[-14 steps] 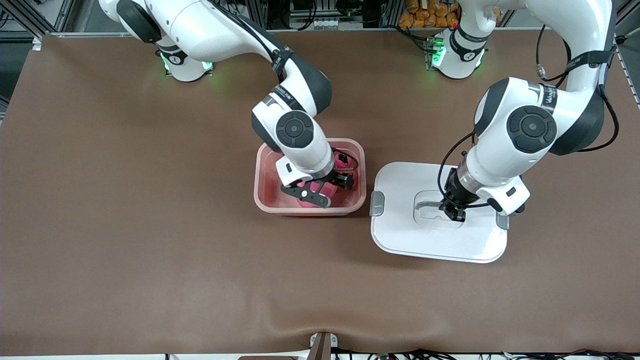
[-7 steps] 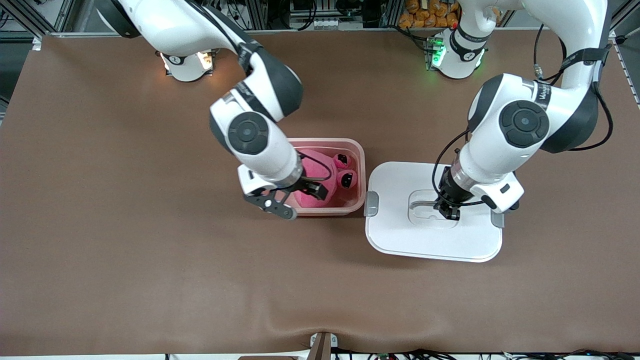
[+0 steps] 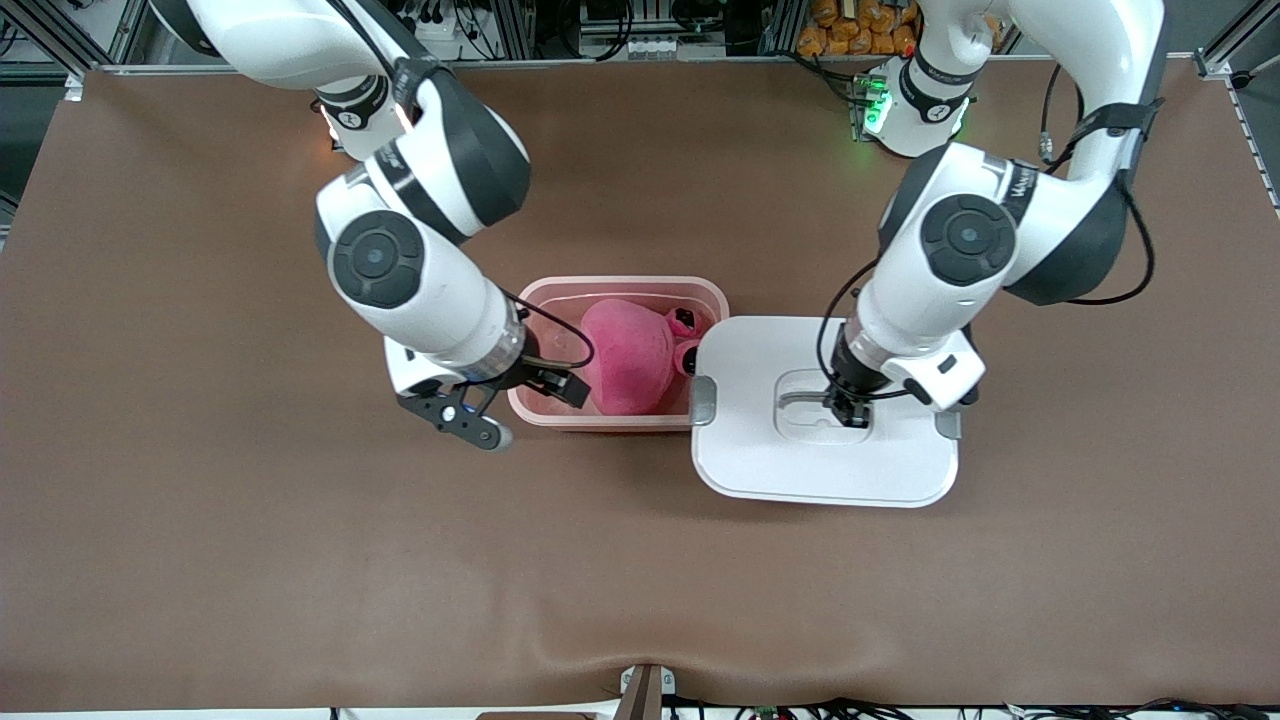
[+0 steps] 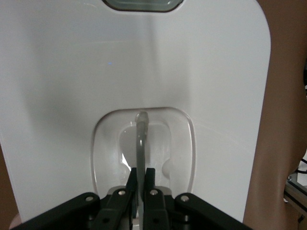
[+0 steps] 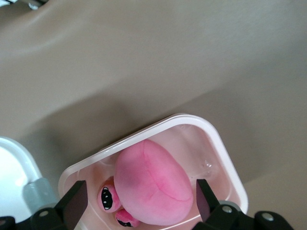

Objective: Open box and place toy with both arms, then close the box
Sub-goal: 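Carry the lid over the box while the right gripper withdraws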

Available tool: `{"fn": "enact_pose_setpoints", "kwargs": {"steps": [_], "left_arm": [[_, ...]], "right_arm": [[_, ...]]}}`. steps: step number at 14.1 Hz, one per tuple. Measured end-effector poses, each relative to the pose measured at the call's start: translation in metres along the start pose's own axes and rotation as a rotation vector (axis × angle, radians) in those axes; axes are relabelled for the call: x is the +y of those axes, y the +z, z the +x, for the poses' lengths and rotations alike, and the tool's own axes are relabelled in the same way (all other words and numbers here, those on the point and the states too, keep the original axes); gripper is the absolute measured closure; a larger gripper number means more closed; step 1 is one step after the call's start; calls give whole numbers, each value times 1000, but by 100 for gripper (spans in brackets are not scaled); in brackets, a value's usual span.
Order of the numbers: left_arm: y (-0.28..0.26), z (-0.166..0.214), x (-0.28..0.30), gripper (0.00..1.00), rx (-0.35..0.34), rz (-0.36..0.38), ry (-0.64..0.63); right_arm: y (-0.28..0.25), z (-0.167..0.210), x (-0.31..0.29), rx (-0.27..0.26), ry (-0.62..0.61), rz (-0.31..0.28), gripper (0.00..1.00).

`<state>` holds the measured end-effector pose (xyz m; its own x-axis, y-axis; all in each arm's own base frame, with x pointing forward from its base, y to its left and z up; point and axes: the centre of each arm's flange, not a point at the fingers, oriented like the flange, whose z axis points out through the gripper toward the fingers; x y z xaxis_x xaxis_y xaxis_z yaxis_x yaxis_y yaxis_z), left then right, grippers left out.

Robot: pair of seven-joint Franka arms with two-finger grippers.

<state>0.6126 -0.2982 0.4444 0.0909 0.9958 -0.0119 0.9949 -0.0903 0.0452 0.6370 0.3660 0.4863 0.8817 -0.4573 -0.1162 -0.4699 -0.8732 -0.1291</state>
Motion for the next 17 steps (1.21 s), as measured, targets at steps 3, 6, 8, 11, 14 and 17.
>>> {"fn": "enact_pose_setpoints", "kwargs": {"steps": [3,6,8,11,14,17], "left_arm": [[-4,-22,-5,93,-7,-9,-19],[-10,-48,-14,93,-15,-19,-28],[-9,-65,-22,93,-17,-17,-33],[-1,-86,-31,93,-16,-5,-53],[1,-103,-32,93,-25,-9,-79],[1,-117,-32,93,-36,-15,-88]], "right_arm": [[-25,14,19,-1,30,2,0],[-54,29,41,-14,58,23,0],[-76,37,59,-17,73,23,0],[-98,42,84,-36,39,-12,0],[-117,53,109,-40,-14,-26,0],[-130,63,137,-68,-90,-59,0]]}}
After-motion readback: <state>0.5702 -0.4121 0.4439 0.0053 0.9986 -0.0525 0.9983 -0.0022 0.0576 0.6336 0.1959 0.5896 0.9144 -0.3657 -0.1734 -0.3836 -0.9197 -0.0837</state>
